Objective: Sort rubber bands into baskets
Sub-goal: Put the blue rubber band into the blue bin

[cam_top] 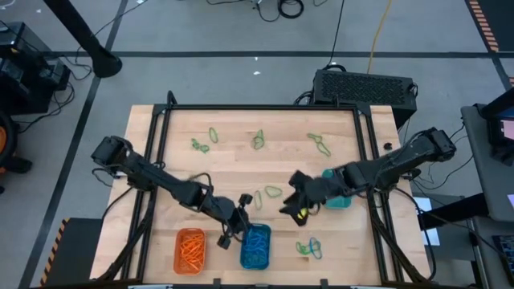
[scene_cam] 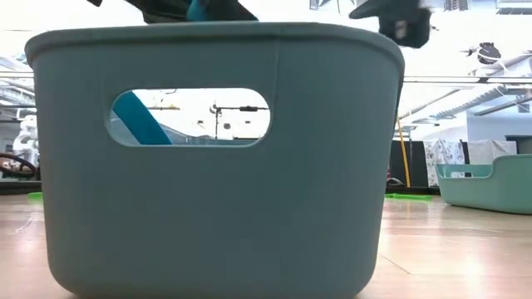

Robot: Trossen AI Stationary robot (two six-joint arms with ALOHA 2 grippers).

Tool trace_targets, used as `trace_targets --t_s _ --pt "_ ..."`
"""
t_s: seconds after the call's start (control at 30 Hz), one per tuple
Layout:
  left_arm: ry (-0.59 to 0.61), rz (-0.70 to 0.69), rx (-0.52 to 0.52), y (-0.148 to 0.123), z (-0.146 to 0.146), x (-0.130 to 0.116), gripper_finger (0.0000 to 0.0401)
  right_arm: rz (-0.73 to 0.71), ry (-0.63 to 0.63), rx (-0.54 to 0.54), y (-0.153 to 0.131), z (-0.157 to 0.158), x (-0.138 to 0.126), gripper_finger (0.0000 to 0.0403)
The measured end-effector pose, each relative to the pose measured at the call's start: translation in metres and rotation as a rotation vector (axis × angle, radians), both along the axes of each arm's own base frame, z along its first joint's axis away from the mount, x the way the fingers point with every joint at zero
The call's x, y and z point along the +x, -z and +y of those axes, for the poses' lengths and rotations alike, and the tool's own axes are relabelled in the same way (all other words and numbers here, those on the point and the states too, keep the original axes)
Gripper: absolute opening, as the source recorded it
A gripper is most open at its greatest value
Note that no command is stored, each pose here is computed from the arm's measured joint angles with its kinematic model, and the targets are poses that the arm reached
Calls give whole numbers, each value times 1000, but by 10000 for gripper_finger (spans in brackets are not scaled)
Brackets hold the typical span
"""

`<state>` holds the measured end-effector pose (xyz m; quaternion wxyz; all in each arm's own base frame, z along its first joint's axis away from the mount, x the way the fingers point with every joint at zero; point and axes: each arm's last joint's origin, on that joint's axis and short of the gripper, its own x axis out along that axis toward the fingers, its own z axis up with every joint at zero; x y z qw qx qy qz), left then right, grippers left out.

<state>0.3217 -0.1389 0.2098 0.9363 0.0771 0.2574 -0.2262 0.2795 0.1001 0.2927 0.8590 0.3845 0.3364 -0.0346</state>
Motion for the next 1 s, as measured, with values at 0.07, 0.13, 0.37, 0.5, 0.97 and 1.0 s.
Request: trace_targets --t_s 0.07,0.13,0.37,0.5,0.97,1.0 --pt "-15 16 -57 9 -11 3 1 11 -12 -5 1 12 -6 198" --pt "-74 55 -91 16 -20 5 1 23 -38 -23 2 23 -12 199" --pt "-211 97 -54 11 -38 21 1 33 -126 -9 3 62 -34 199" --pt "-262 230 -37 21 -42 28 1 -8 -89 -55 2 80 -48 199" --pt "-259 348 -16 37 -51 39 28 -22 -74 -88 3 95 -63 199" --pt "-258 349 -17 37 -51 39 36 -20 -72 -91 4 94 -62 199"
